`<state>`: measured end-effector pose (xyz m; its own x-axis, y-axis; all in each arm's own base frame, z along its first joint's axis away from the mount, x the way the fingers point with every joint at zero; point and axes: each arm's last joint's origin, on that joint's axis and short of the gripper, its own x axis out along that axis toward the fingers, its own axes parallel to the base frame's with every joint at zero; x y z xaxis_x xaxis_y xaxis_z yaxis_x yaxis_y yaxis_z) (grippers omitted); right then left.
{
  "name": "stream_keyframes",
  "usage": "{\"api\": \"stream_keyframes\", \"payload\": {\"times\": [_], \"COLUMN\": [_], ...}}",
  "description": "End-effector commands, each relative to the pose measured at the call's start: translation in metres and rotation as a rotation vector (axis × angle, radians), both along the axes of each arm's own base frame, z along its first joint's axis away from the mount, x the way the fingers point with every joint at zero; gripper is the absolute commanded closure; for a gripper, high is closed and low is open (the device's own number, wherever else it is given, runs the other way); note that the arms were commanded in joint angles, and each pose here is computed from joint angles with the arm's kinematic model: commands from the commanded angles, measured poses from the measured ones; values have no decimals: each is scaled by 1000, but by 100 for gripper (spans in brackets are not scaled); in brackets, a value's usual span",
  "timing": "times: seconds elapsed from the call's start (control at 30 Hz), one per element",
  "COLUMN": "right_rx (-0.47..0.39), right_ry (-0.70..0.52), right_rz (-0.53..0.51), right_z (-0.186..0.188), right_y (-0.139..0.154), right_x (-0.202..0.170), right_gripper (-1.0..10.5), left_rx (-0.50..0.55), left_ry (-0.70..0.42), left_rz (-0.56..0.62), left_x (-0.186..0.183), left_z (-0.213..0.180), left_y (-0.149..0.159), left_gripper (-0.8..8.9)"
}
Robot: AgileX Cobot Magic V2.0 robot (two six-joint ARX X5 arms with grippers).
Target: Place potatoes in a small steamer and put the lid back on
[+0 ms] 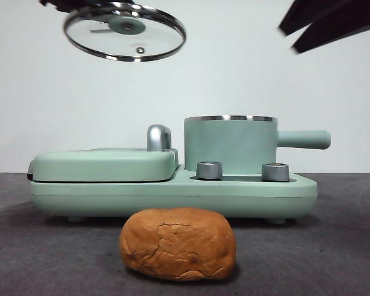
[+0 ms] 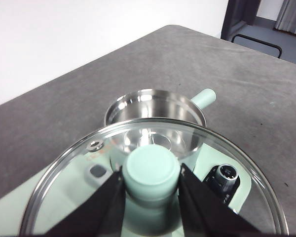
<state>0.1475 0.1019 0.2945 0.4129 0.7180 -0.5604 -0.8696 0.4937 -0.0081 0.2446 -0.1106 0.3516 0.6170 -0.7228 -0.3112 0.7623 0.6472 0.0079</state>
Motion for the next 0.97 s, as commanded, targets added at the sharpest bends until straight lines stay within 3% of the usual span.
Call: {"api": "stream_keyframes", "payload": {"times": [0.03,0.13,0.5,0.97], "right_rx": [-31,-65,-197,-317], "right_ry": [0,36,137,214], "right_rz": [92,146,267,269], "right_z": [-4,-15,-66,-116], "right_y": [17,33,90,116], "right_x": [3,6,20,33], "right_gripper": [579,514,512,535], "left_rx": [-34,-44,-59,-45], "left_ry": [-31,-48,-41,-32], "left_rz": [35,43,50,70], "left_x": [-6,-11,-14,-14], "left_z": [9,14,16,15], "left_y": [4,8,10,10], "left_gripper": [799,800,799,800]}}
